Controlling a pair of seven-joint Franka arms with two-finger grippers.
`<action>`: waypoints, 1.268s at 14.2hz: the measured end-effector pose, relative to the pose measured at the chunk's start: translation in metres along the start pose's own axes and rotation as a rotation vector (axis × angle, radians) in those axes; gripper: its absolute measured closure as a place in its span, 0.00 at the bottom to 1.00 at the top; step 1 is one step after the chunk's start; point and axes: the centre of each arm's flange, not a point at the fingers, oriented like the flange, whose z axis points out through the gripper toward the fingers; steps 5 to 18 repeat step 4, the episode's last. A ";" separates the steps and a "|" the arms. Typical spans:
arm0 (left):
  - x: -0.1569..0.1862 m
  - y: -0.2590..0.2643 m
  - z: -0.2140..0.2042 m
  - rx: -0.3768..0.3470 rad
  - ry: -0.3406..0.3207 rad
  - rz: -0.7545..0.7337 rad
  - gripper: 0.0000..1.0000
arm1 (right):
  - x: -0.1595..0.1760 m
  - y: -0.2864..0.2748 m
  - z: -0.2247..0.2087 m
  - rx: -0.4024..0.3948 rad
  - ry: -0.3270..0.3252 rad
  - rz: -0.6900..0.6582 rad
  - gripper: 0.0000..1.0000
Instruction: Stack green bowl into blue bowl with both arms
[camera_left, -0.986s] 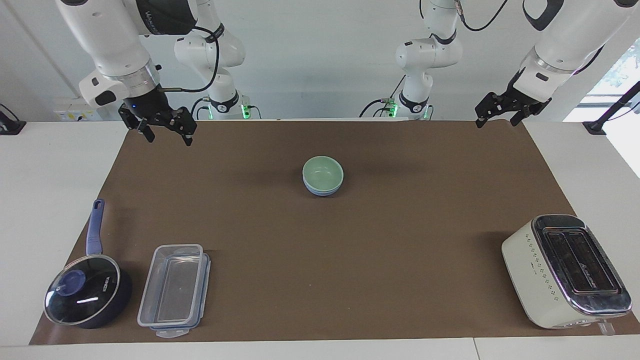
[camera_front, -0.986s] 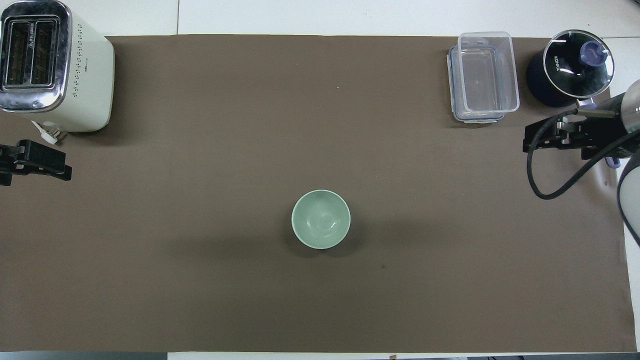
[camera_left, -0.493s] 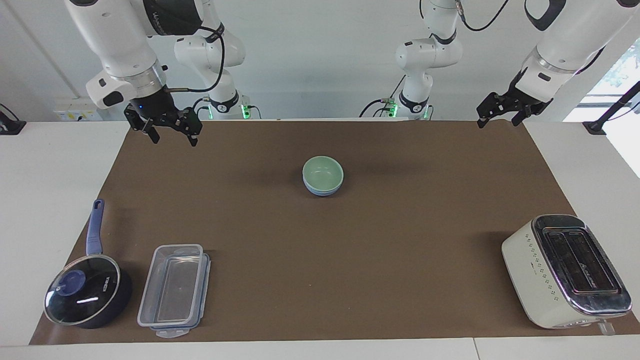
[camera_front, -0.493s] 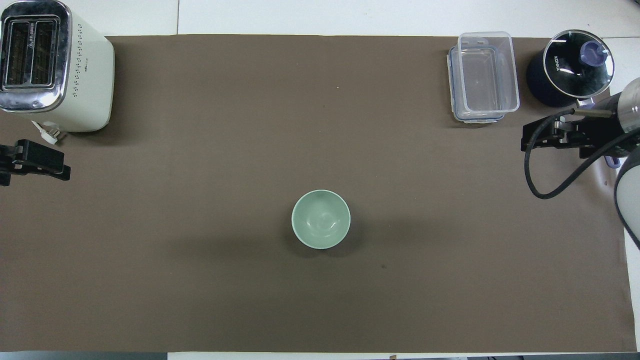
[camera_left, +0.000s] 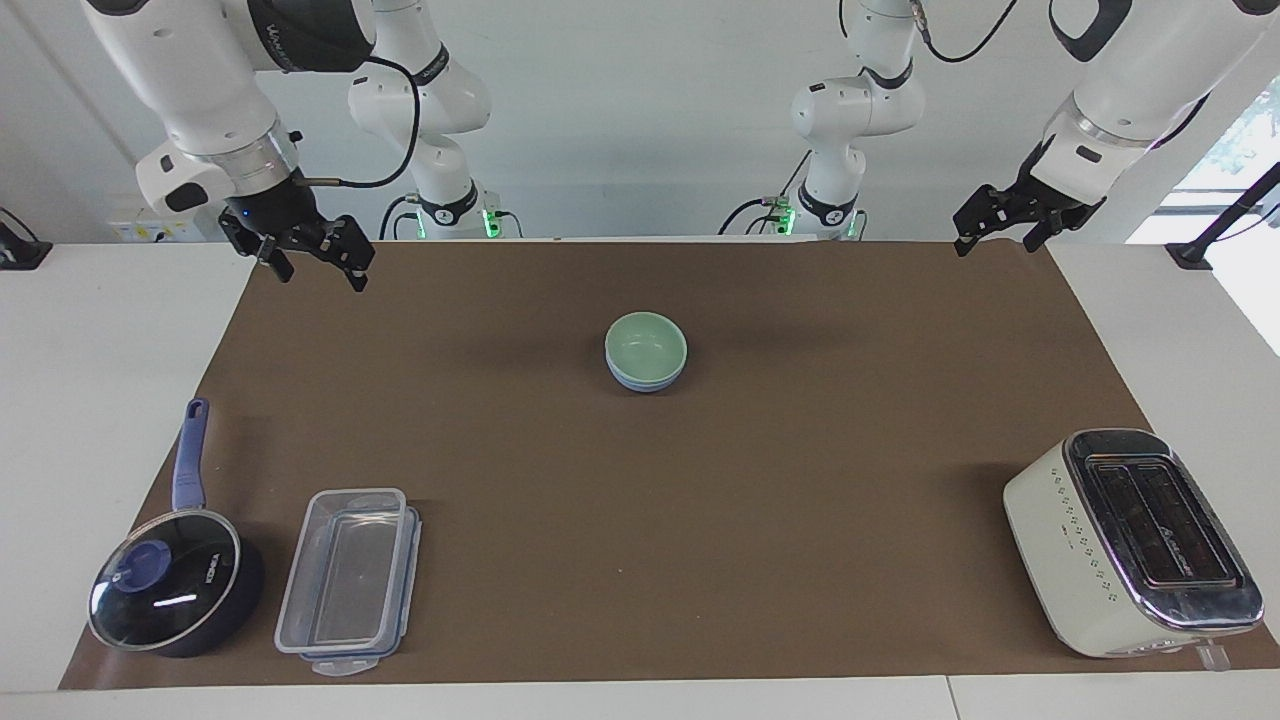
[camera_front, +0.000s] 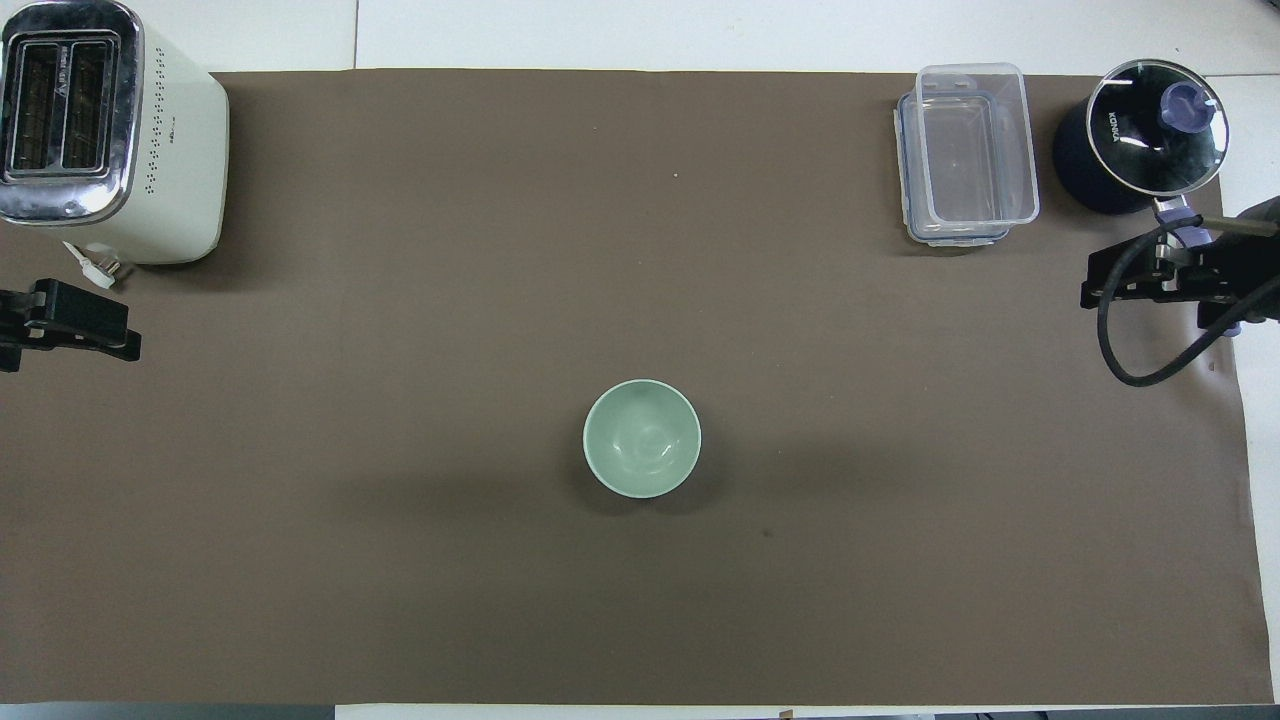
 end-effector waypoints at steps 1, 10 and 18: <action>0.000 0.000 0.000 0.000 0.000 0.000 0.00 | -0.001 0.001 0.000 -0.003 -0.003 -0.015 0.00; 0.000 0.000 0.000 0.000 0.000 0.000 0.00 | 0.000 0.004 0.000 -0.023 -0.001 -0.033 0.00; 0.000 0.000 0.000 0.000 0.000 0.000 0.00 | 0.000 0.004 0.000 -0.023 -0.001 -0.033 0.00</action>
